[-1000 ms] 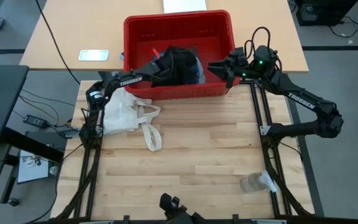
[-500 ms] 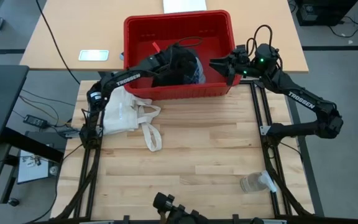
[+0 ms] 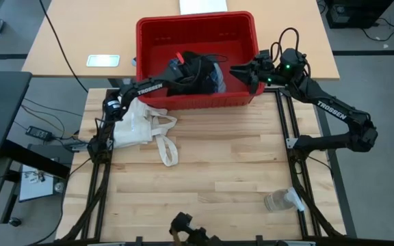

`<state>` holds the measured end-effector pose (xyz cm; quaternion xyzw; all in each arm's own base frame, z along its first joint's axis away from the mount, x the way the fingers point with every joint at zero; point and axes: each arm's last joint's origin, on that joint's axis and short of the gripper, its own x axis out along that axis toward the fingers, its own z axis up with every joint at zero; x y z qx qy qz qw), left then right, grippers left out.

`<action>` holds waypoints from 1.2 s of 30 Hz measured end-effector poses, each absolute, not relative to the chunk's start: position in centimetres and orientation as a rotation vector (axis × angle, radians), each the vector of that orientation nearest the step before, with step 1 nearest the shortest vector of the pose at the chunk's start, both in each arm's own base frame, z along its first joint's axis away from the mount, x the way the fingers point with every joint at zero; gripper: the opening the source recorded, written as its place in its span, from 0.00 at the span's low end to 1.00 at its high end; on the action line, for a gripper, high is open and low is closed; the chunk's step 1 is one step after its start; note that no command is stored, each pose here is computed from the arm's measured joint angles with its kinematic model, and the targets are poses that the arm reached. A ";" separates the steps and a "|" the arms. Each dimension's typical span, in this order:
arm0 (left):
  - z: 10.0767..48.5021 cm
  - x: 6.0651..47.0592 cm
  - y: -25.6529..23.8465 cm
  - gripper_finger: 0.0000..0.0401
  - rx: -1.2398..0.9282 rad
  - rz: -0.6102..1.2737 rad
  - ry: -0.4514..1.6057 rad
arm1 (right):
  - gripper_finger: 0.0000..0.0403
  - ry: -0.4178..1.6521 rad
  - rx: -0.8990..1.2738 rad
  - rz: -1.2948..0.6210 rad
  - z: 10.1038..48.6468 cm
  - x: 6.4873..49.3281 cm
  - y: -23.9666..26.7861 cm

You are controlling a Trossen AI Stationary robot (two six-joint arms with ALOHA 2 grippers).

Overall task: Fold laundry
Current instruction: Remove the black shirt from the red bin

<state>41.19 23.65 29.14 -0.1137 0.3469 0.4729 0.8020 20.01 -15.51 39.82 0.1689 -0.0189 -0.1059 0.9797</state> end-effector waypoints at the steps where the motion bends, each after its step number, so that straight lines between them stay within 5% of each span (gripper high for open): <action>1: 29.3 41.2 23.5 0.95 -0.208 1.024 0.749 | 0.36 -0.038 0.339 -0.216 39.8 20.0 -15.5; 8: 29.4 41.2 23.2 0.95 -0.049 1.152 0.787 | 0.36 -0.038 0.344 -0.213 39.8 20.0 -15.5; 13: 27.0 41.1 25.1 0.95 -0.210 1.064 0.808 | 0.36 -0.036 0.346 -0.206 39.8 20.1 -15.4; 23: 24.8 41.1 27.0 0.90 -0.187 1.070 0.857 | 0.36 -0.029 0.349 -0.172 39.8 20.3 -15.1; 27: 24.9 40.9 27.0 0.71 -0.154 1.085 0.887 | 0.36 -0.029 0.349 -0.172 39.8 20.3 -15.1; 34: 27.0 40.8 26.5 0.19 -0.069 1.051 0.947 | 0.36 -0.030 0.364 -0.171 39.8 20.3 -15.1; 36: 28.2 40.6 26.6 0.13 -0.046 1.036 0.960 | 0.36 -0.032 0.363 -0.171 39.8 20.3 -15.1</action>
